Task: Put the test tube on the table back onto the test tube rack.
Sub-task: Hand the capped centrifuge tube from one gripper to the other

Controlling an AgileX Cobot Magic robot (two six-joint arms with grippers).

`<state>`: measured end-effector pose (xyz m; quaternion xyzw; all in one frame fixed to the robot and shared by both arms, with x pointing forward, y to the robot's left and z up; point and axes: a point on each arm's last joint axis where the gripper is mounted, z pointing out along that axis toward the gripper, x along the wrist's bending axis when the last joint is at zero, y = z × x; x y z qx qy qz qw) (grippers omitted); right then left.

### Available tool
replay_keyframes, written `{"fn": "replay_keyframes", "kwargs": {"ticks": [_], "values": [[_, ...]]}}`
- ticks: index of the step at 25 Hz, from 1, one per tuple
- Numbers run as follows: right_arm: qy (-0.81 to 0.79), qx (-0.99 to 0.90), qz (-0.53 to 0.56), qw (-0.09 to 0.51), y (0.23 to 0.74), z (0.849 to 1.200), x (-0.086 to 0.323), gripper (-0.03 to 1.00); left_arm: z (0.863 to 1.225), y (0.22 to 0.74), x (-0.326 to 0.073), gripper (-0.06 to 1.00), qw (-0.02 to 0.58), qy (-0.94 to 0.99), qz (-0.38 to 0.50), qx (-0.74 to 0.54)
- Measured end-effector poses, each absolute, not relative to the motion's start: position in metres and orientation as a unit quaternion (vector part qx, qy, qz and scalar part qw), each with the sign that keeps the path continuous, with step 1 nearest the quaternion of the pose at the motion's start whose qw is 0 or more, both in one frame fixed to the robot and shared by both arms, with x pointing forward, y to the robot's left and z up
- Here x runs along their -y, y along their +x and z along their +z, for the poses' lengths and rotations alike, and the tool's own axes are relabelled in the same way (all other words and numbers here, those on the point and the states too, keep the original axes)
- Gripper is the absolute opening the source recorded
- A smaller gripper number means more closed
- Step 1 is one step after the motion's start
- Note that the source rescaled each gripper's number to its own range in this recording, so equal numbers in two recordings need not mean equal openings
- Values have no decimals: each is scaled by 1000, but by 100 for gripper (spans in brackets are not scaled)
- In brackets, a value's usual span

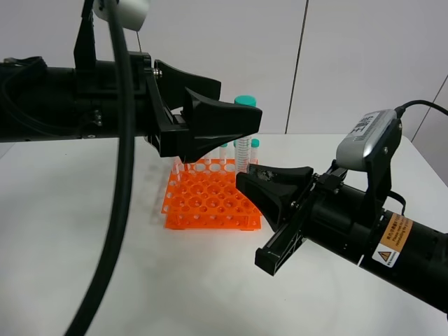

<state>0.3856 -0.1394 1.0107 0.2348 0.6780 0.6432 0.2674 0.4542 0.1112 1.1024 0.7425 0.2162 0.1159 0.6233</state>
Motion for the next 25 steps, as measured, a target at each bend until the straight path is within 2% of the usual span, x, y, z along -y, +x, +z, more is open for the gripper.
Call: {"fn": "replay_keyframes", "kwargs": {"ticks": [13,19,25], "values": [[237,-677,644,265,386,1011,139,1,1103,454,-111,95,623,743,118,-213],[237,-677,644,265,386,1011,139,1,1114,457,-109,95,633,736,127,-203],[238,-677,644,265,386,1011,139,1,1104,465,-99,95,632,744,94,-193]]}}
